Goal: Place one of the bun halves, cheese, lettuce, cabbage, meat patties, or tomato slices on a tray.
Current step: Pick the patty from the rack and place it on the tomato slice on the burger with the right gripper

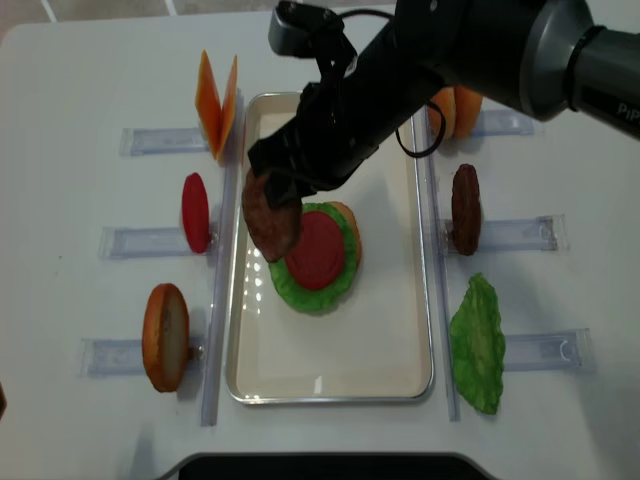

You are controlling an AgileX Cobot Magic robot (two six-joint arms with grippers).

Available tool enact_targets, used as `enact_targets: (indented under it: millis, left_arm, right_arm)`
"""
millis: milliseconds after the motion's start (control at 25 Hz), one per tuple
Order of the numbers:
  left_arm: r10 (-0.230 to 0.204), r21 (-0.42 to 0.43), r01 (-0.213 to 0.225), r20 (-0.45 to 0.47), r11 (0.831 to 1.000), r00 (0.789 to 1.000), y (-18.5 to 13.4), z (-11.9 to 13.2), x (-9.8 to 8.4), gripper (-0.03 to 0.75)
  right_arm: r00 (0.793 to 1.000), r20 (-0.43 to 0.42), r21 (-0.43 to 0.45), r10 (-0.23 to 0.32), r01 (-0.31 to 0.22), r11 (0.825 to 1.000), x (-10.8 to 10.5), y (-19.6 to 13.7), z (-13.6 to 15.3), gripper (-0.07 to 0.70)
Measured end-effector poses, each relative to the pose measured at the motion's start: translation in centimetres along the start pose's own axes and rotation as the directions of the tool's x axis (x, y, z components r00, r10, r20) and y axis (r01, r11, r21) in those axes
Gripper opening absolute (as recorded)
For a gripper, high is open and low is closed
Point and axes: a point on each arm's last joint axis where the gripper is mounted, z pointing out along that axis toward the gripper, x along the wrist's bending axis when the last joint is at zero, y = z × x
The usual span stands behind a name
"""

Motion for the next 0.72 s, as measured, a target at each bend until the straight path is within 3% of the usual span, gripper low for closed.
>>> enact_targets:
  millis: [320, 720]
  left_arm:
    - [0.0, 0.0, 0.0, -0.001, 1.0, 1.0, 0.0, 0.0, 0.0, -0.007]
    - [0.0, 0.0, 0.0, -0.001, 1.0, 1.0, 0.0, 0.0, 0.0, -0.007]
  right_arm:
    - [0.996, 0.076, -0.01, 0.046, -0.046, 0.999, -3.1, -2.1, 1.4, 0.108]
    - [0.993, 0.091, 0.003, 0.072, -0.073, 0.997, -4.1, -2.4, 2.6, 0.108]
